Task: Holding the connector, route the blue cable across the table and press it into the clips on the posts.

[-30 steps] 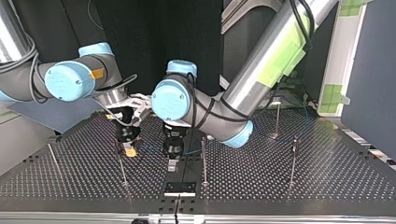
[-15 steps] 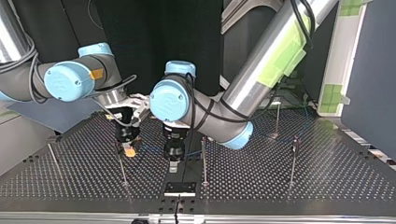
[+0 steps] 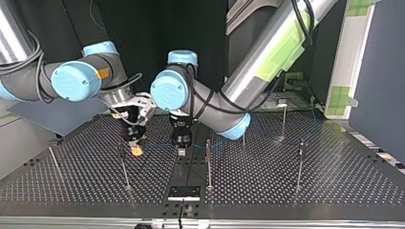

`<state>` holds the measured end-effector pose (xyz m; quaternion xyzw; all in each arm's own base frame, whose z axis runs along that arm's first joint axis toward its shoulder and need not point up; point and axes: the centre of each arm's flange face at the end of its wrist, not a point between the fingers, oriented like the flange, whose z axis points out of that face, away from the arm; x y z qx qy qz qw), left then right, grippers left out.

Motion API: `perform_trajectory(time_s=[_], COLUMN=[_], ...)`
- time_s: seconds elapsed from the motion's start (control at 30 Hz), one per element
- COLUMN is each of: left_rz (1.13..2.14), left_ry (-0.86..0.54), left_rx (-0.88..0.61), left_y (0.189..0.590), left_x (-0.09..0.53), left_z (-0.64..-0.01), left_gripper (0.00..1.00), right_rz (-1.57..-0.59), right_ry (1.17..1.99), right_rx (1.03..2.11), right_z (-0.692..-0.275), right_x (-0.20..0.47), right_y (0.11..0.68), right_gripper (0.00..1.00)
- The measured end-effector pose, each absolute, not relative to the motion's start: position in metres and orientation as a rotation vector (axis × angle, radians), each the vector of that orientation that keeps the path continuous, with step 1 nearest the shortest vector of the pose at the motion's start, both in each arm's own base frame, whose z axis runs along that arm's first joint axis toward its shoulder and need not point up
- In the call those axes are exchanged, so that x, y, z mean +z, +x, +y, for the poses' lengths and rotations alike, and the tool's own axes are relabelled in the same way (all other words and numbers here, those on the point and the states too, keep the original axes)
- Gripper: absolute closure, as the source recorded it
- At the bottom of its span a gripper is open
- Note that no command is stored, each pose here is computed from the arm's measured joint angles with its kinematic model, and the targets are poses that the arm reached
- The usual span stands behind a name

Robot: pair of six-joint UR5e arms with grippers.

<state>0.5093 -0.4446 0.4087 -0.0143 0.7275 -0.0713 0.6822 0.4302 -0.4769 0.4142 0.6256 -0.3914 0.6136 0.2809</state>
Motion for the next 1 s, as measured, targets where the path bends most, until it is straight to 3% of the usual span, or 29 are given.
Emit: perform_trajectory(time_s=[0.43, 0.73, 0.77, 1.0], left_rz=[1.565, 1.566, 1.567, 1.571], left_ry=[-0.094, -0.084, -0.082, -0.086], left_rx=[-0.199, -0.241, -0.246, -0.259], left_y=[0.479, 0.478, 0.478, 0.478], left_x=[0.411, 0.381, 0.378, 0.353], left_z=[-0.438, -0.436, -0.436, -0.431], left_gripper=[1.00, 1.00, 0.00, 0.00], right_rz=[-1.116, -1.125, -1.126, -1.147], right_ry=[1.779, 1.785, 1.785, 1.796], right_rx=[1.556, 1.544, 1.543, 1.516], right_z=[-0.456, -0.450, -0.449, -0.445], right_x=[0.358, 0.355, 0.355, 0.344], right_y=[0.422, 0.417, 0.417, 0.409], right_gripper=[1.00, 1.00, 1.00, 1.00])
